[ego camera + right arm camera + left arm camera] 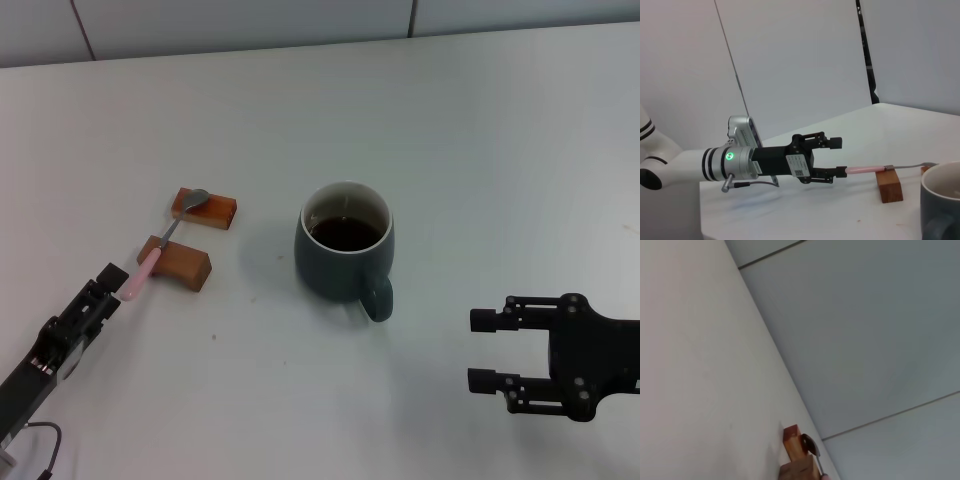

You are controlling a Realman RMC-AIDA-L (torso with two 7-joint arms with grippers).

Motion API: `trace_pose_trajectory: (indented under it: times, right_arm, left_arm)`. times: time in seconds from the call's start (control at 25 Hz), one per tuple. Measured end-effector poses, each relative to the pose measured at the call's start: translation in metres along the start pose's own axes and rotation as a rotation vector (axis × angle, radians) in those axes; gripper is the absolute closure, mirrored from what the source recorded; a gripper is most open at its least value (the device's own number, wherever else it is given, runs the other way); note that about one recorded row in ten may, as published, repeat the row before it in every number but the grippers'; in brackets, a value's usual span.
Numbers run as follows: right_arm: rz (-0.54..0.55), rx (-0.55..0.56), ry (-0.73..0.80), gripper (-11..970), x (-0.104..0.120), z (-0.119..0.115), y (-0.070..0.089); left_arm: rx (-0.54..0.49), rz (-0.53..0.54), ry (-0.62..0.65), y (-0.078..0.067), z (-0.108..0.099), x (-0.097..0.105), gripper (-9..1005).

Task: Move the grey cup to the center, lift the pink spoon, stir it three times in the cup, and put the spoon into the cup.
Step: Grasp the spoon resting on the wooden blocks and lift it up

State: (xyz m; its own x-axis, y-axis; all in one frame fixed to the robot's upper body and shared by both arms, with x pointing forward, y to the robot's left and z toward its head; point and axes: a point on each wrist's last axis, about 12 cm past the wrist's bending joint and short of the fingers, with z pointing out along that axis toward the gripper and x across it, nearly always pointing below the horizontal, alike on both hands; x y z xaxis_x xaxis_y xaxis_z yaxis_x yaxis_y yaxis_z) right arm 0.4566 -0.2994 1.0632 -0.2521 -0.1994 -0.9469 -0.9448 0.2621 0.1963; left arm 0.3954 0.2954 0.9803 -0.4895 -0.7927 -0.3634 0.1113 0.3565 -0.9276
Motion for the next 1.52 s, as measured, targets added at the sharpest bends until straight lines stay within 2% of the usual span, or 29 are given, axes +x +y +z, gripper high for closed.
trace_pose_trajectory:
  times: [1.52]
  right_arm:
    - [0.005, 0.002, 0.006, 303, 0.0, 0.0, -0.001]
  left_arm:
    - [0.001, -0.029, 0.069, -0.002, 0.024, -0.002, 200]
